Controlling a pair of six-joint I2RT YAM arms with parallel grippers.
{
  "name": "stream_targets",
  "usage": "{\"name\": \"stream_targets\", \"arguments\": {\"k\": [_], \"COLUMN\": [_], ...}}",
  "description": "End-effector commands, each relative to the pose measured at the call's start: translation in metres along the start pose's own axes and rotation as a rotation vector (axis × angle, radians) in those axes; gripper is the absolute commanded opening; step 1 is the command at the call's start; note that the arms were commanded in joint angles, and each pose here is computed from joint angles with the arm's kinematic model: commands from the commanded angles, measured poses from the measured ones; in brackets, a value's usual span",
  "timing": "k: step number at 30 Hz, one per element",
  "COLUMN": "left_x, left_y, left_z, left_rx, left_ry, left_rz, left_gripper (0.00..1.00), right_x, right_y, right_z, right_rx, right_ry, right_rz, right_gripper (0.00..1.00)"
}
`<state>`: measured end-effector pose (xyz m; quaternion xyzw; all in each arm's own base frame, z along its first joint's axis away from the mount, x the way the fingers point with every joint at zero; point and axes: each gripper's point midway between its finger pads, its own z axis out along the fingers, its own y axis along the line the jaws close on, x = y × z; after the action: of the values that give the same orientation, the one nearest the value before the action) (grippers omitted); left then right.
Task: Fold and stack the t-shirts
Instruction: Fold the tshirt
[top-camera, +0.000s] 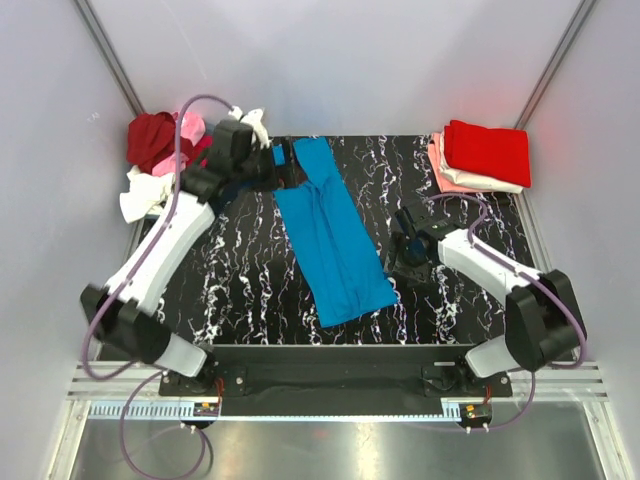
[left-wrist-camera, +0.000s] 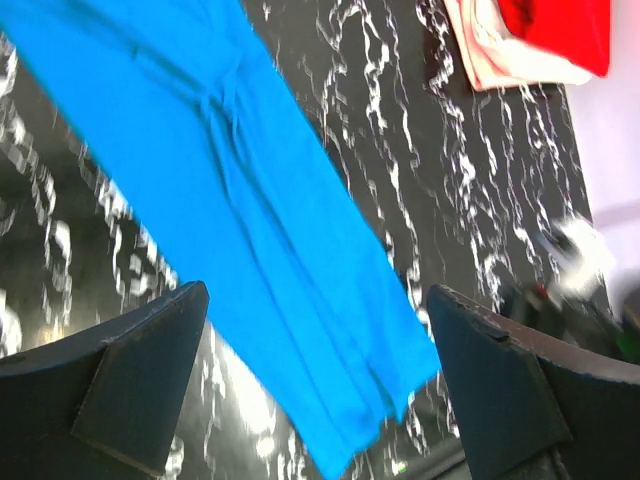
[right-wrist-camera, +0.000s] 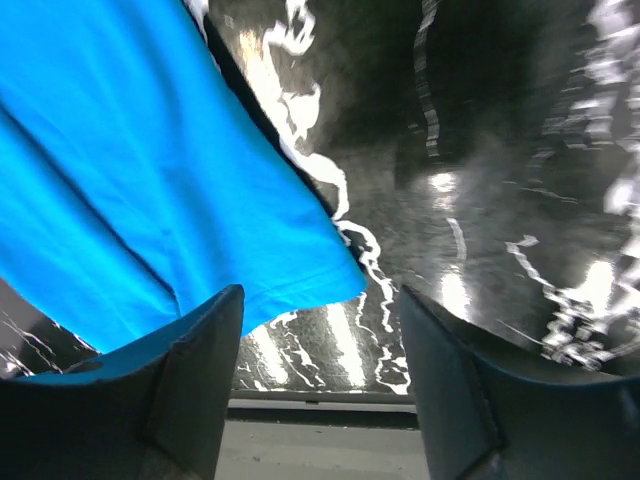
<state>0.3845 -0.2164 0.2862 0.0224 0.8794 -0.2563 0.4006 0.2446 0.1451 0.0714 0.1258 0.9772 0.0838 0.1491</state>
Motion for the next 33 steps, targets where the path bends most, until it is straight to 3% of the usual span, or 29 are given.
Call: {"name": "stream_targets", "arguments": {"k": [1, 11, 14, 18, 20, 27, 33], "left_x": [0.05, 0.125, 0.144, 0.161, 0.165, 0.185, 0.234], "left_y": [0.02, 0.03, 0.035, 0.044, 0.047, 0.052, 0.059], "left_z": [-0.009, -0.074, -0.08, -0.081, -0.081, -0.079, -0.067], "left_rx": [-0.079, -0.057, -0.06, -0.079, -0.09, -0.113, -0.128], "left_ry": [0.052, 0.046, 0.064, 0.081, 0.089, 0.127, 0.211], "left_rz": [-0.036, -0.098, -0.117, -0.129, -0.13, -0.129, -0.165], "left_gripper": [0.99, 0.99, 0.99, 0.99, 0.99, 0.99, 0.99], "right_x": [0.018, 0.051, 0.055, 0.055, 0.056, 0.077, 0.125], "right_y": [0.013, 0.014, 0.013, 0.013, 0.014, 0.034, 0.072], "right_z": [0.022, 0.04, 0.04, 0.041, 0.04, 0.018, -0.018], "right_rx": [-0.075, -0.138, -0.146, -0.146, -0.144, -0.263, -0.388], "right_ry": [0.098, 0.205, 0.213, 0.217, 0.223, 0.257, 0.273], "right_rz": [-0.019, 0.04, 0.041, 0.043, 0.041, 0.094, 0.064], "right_gripper": [0.67, 0.43, 0.29, 0.17, 0.0, 0.0, 0.0]}}
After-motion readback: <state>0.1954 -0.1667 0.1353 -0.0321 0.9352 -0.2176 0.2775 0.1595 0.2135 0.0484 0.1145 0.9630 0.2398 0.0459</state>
